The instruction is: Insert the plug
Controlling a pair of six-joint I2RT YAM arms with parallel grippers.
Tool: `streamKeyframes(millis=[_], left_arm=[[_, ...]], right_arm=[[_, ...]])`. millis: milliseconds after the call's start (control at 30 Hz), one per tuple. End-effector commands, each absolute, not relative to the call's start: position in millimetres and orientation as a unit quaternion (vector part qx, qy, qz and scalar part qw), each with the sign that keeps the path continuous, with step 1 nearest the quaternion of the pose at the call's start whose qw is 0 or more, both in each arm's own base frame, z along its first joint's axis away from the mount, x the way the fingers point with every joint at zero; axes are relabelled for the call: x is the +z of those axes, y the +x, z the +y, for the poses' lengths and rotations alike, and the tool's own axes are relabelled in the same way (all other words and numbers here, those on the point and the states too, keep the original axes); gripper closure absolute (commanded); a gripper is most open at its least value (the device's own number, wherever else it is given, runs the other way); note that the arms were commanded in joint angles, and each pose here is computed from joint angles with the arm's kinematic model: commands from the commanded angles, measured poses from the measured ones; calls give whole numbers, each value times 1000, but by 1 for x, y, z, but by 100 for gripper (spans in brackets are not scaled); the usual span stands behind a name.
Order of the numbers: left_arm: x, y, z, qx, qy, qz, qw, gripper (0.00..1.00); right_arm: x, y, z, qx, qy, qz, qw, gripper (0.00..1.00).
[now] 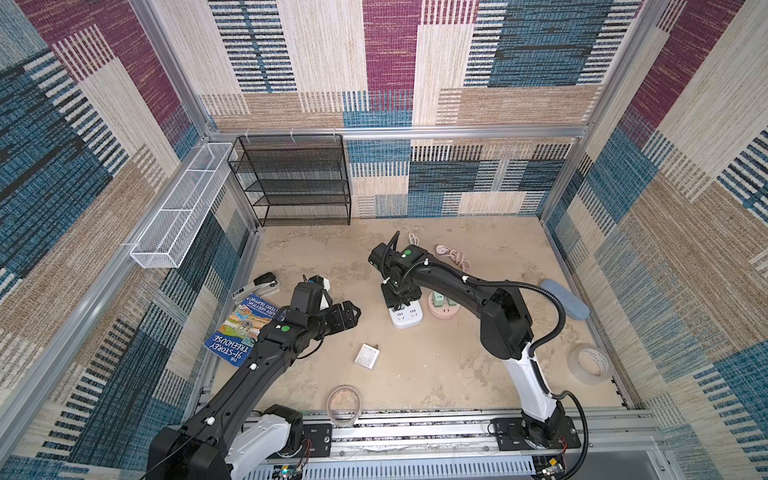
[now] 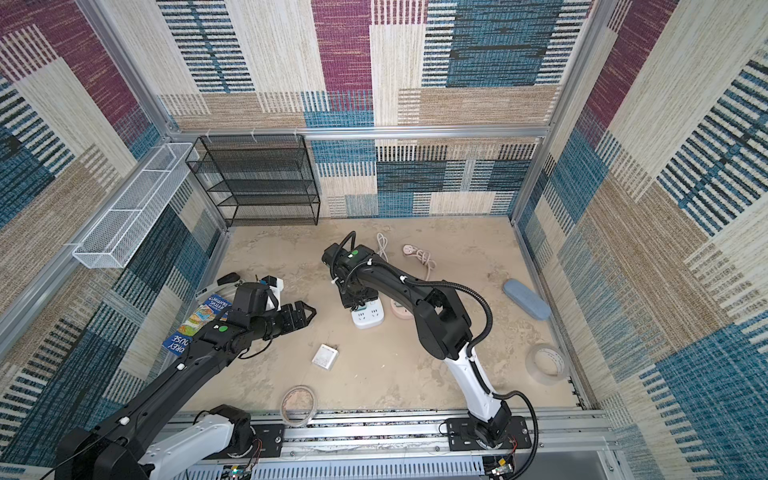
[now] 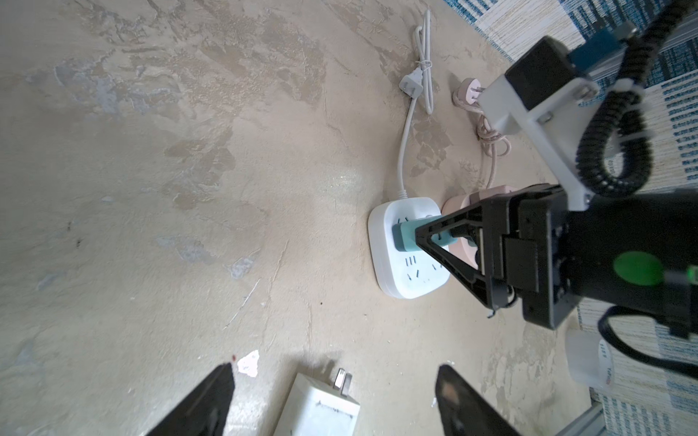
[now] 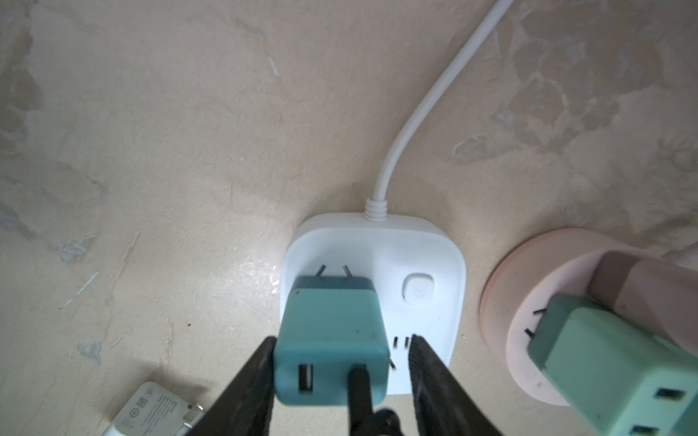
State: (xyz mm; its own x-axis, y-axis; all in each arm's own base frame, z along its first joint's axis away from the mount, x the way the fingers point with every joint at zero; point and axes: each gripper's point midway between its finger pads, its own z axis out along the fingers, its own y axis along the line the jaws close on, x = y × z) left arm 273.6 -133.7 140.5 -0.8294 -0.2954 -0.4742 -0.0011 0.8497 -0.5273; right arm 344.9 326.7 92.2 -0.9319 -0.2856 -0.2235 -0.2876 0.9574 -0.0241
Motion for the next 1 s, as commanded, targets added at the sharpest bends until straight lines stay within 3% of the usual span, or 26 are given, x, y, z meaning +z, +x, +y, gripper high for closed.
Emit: streamKeyframes(millis=[0,200,500,833,967], left_arm=[[139,272,-135,-264,-73,921,279,11],[137,270,-145,-264,-46,925,270,11],[130,260,-169,-193,24,948,252,11],[107,230,-186,-103,92,972,191,11],[94,220,-190,-59,111,979,160,12]], right_arm=[[112,350,330,18,-143,980,138,41],[161,362,337,42,-150,970,185,38],[265,375,340,129,-141,921,341,40],[246,314,323,233,-162,899,334,42],[246,303,314,244,-158,895,338,30]])
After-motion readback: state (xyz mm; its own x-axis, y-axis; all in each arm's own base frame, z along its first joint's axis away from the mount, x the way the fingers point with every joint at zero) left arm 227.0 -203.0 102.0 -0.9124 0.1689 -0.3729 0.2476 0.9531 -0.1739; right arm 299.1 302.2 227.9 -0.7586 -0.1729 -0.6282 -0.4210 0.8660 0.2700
